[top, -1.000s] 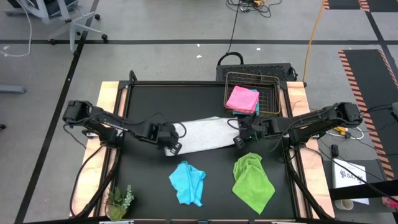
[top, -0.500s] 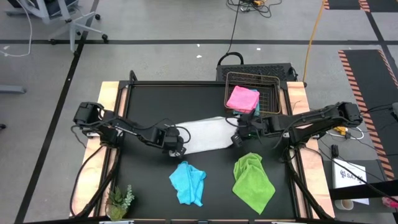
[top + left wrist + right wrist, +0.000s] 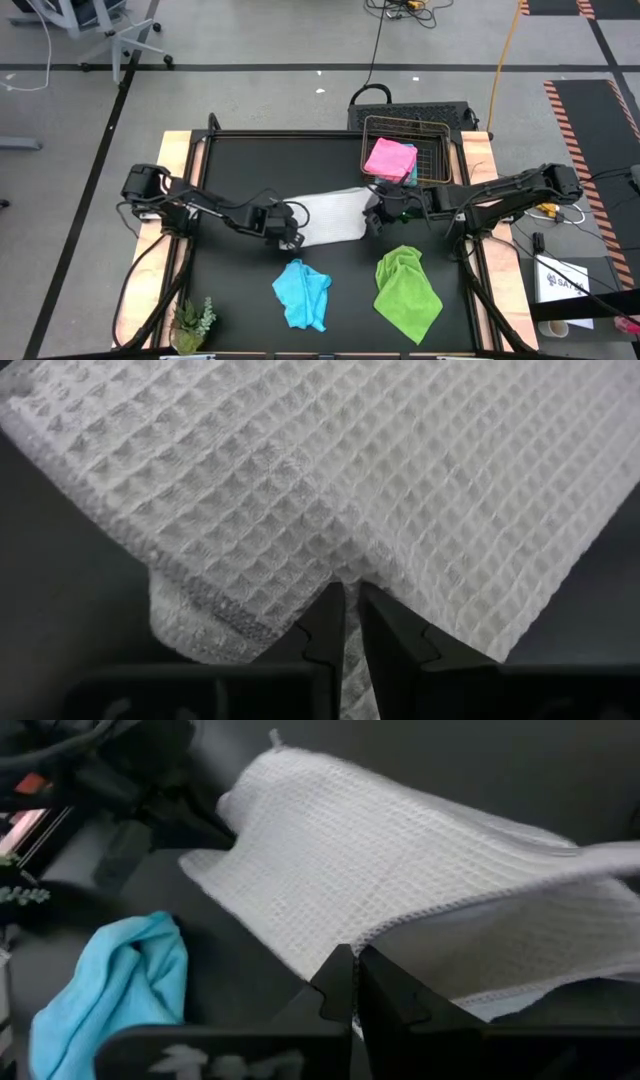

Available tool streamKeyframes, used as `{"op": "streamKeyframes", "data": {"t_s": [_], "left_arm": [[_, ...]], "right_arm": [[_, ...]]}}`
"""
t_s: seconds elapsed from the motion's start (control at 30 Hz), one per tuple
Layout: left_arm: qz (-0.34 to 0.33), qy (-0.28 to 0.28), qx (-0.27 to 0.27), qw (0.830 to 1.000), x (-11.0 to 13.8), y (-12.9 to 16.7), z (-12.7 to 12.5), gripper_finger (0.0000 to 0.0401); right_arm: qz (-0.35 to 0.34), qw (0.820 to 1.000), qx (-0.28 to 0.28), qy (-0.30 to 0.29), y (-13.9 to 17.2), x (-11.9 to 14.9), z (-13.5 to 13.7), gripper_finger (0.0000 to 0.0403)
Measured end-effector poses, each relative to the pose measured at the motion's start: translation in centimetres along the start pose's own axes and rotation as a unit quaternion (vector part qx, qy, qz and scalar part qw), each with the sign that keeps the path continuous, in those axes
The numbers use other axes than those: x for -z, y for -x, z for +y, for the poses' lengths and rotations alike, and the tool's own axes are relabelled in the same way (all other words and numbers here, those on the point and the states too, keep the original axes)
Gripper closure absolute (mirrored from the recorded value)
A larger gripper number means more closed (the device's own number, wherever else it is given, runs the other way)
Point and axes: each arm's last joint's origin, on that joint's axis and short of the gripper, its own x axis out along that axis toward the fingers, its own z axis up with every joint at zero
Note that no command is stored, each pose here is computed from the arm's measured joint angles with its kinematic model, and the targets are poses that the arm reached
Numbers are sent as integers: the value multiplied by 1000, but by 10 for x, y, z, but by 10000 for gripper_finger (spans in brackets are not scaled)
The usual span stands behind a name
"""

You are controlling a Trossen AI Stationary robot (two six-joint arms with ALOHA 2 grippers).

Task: Fold microfiber towels
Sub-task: Fold the gray towel

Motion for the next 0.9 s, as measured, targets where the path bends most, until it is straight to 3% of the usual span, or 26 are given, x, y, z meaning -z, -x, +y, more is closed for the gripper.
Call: {"op": "streamKeyframes", "data": {"t_s": [0.33,0.63,0.9], "left_arm": [[-40,-1,27,999,-21,-4,2,359],[-44,-7,34,998,-21,-3,0,359],[-20,-15,44,999,-17,11,0,359]], "right_arm": [[-14,997,-62,32,-12,-13,22,403],[1,987,-100,122,-40,-45,59,403],[43,977,-138,155,-72,-62,69,403]]}}
